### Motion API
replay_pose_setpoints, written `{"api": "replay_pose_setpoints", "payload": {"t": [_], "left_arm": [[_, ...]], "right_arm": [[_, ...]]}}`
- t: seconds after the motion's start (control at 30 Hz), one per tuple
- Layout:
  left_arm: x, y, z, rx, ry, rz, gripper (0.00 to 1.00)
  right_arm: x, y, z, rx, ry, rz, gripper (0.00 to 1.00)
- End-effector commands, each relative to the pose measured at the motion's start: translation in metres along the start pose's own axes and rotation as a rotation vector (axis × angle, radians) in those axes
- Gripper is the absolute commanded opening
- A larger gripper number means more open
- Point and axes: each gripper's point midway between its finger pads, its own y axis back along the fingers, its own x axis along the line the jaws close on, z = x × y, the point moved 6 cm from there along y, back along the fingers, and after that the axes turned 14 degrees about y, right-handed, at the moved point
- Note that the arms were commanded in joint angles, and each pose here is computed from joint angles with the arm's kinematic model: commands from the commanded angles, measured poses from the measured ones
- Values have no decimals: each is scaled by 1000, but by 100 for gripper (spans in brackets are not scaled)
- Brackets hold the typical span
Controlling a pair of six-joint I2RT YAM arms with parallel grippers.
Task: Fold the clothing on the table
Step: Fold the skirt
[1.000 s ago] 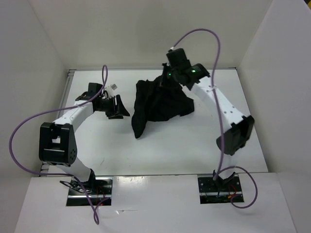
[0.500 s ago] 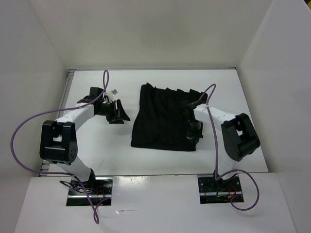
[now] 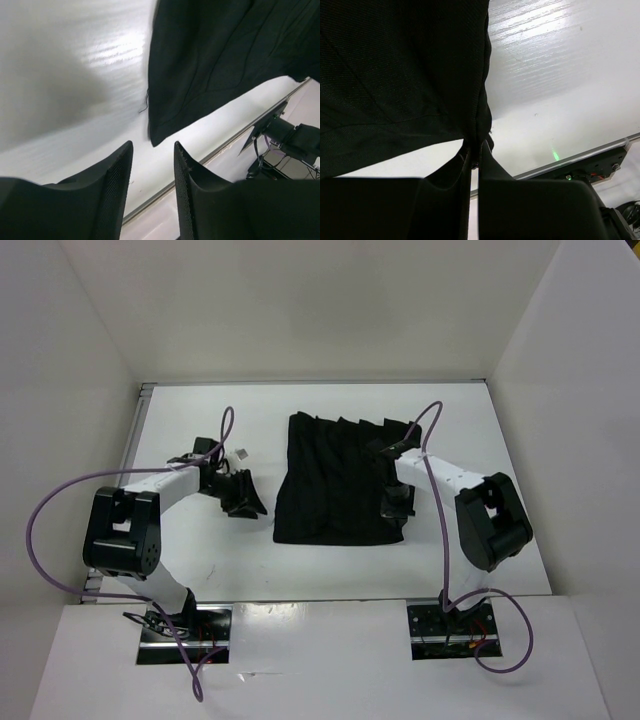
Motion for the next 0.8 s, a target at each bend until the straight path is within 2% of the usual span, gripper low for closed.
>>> {"api": "replay_pose_setpoints", "payload": {"t": [0.0,0.17,0.4,0.5,0.63,0.7,0.73,0.77], "left_arm": [[6,-4,-12,56,13,7,45],[4,-22,-24,103,30,-12,41],[-7,-51,-25,148,30,-19,40],[-6,-60,-30,166,29,0,35],[1,-74,-31,170,30,32,23],[-1,-81,-35,191,23,18,5],[1,-83,-35,197,30,24,0],[-5,-82,-32,197,21,5,0]], "right_arm": [[1,5,10,-37,-15,-22,0],[4,6,10,-35,-17,0,0],[4,8,11,-42,-20,4,0],[6,11,12,-54,-14,10,0],[5,15,15,-74,-19,11,0],[5,22,17,-99,-36,26,0],[4,22,18,-104,-37,17,0],[3,28,20,-127,-44,30,0]]}}
